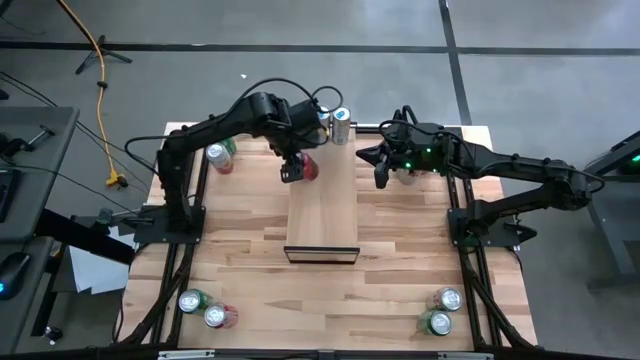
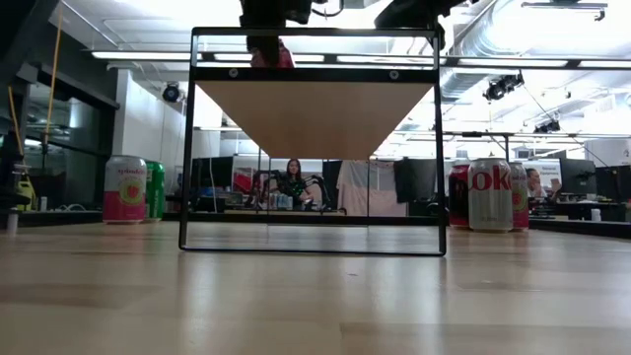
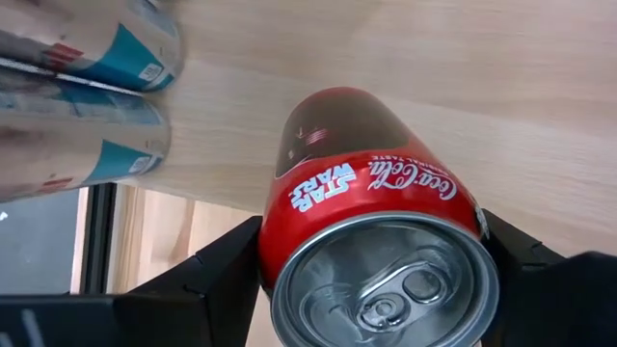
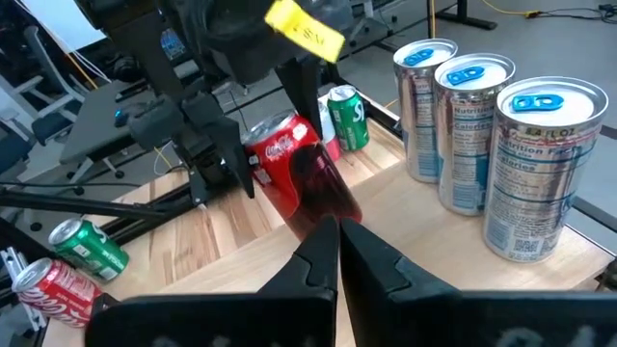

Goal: Place canned beverage on shelf
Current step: Put the middle red white soda can on the shelf

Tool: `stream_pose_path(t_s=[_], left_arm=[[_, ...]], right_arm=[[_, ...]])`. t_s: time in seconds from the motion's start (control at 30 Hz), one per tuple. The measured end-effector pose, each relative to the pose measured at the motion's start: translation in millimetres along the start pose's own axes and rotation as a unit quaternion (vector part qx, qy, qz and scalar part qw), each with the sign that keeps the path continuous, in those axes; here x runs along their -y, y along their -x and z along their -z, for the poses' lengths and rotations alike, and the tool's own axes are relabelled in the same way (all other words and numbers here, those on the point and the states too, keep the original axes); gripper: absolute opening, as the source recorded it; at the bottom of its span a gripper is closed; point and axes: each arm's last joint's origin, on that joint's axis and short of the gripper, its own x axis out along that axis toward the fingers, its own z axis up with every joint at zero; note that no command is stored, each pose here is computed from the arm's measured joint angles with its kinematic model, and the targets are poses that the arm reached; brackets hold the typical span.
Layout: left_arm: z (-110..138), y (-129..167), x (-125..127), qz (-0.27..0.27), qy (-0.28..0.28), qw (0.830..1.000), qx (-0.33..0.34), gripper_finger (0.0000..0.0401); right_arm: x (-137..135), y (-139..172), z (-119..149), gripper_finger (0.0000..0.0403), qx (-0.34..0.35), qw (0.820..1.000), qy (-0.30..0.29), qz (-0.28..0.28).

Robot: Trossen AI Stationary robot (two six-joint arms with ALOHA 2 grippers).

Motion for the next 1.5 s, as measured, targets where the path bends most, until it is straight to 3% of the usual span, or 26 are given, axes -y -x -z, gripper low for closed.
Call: stream_pose_path(t_s=[0.3, 0.63, 0.83, 0.97, 1.2, 1.37, 1.5], left_arm=[[-3, -3, 1, 0.002, -0.001, 1.0, 0.004, 0.024], [-3, -3, 1, 0.009, -0.019, 1.0, 0.008, 0.0297], [-3, -2, 0, 0.001, -0.016, 1.0, 0.008, 0.0309], [3, 14, -4, -0.012, 0.002, 1.0, 0.022, 0.031], [13, 63, -11, -0.026, 0.054, 0.991, 0.117, 0.031], [32, 93, -10, -0.028, 0.089, 0.979, 0.18, 0.031], [54, 97, -6, -0.026, 0.104, 0.972, 0.211, 0.031]], right_arm=[[0, 0, 0, 0.0, 0.0, 1.0, 0.0, 0.0], [0, 0, 0, 0.0, 0.0, 1.0, -0.004, 0.0], [0, 0, 0, 0.0, 0.0, 1.0, -0.005, 0.0], [0, 0, 0, 0.0, 0.0, 1.0, -0.005, 0.0], [0, 0, -1, 0.0, 0.007, 1.0, -0.005, -0.002], [0, 0, -1, 0.0, 0.007, 1.0, -0.005, -0.002], [0, 0, -1, 0.0, 0.007, 1.0, -0.005, -0.002]])
